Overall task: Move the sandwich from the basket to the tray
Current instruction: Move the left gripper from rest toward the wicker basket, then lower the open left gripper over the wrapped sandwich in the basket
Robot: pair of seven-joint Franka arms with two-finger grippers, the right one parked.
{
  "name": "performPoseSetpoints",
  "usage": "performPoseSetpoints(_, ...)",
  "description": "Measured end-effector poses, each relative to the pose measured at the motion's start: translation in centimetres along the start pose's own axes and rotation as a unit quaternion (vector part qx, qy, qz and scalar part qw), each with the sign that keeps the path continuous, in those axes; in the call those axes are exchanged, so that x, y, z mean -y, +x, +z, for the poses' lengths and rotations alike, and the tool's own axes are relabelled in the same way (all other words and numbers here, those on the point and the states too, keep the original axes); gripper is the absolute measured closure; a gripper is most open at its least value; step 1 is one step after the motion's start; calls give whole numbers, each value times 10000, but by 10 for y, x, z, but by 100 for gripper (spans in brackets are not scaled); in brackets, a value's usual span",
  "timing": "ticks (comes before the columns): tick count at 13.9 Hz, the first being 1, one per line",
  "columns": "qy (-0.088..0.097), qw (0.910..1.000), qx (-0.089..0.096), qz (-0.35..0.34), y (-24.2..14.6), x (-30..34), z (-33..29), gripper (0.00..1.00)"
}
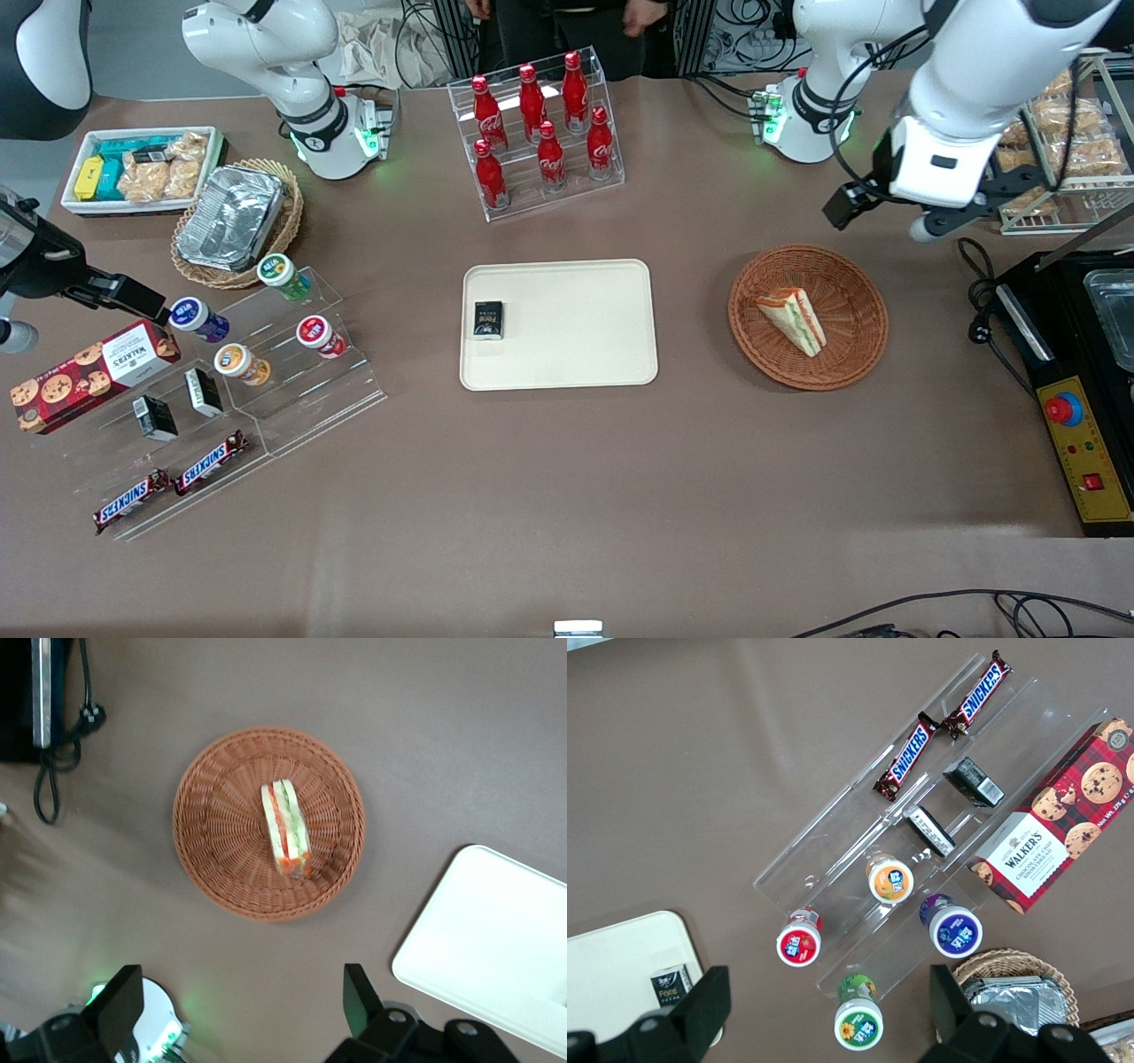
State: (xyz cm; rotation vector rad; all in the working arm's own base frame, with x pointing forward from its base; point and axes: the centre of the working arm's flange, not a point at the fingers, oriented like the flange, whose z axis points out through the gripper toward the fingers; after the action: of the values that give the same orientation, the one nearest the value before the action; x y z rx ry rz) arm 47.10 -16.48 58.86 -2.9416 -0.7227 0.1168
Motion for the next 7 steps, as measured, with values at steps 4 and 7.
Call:
performPoseSetpoints(4,64,9988,25,-477,-11,-15,23,0)
performPoseSetpoints(7,116,9967,75,-794,-7,-20,56,0)
